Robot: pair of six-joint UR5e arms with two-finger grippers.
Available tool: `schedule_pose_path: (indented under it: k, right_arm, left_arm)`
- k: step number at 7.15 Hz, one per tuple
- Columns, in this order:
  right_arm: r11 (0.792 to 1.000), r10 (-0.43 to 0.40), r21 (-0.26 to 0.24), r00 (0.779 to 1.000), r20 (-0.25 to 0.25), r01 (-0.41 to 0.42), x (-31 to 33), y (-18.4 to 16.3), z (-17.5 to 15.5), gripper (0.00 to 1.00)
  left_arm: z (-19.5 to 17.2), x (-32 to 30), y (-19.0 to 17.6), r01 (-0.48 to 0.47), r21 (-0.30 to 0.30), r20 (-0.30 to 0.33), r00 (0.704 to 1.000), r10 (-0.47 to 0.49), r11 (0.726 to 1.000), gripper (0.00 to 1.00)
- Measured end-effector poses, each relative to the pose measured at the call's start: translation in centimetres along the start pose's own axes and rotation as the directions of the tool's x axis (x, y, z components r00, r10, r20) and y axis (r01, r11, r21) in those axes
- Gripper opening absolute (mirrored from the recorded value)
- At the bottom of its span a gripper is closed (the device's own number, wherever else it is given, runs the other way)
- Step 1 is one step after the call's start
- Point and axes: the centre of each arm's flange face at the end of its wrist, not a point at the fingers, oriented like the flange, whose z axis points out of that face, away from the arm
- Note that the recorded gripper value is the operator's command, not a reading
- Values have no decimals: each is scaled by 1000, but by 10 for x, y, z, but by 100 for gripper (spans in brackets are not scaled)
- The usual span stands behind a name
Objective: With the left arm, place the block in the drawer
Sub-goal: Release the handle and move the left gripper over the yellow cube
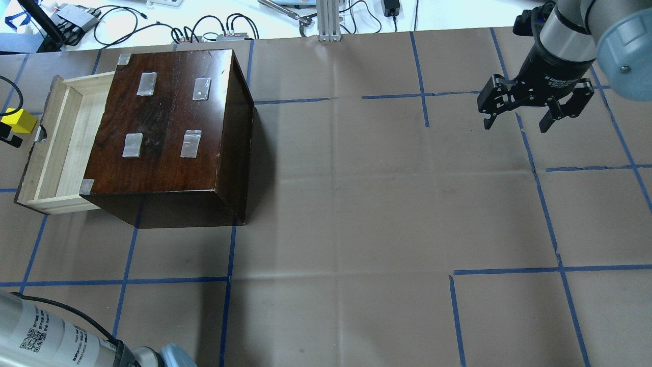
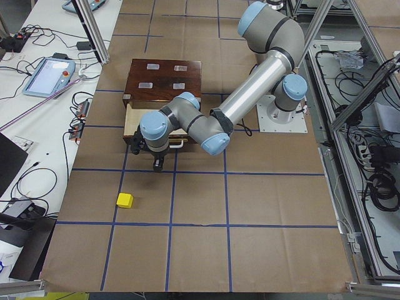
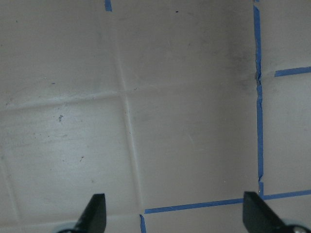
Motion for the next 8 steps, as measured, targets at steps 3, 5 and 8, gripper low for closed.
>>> schedule_pose_path:
  k: [3,5,8]
  right_arm:
    - [1000,0,-1,1000,0,0,0,0,0,100]
    - [1000,0,-1,1000,0,0,0,0,0,100]
    - [1000,0,-1,1000,0,0,0,0,0,100]
  left_arm:
    - [-33,-9,-10,-6,20,52,999,5,1000,99]
    - [-39,-34,-30,-10,40,90,996,6,999,99]
    - [-23,-94,-76,-19,72,126,992,10,997,99]
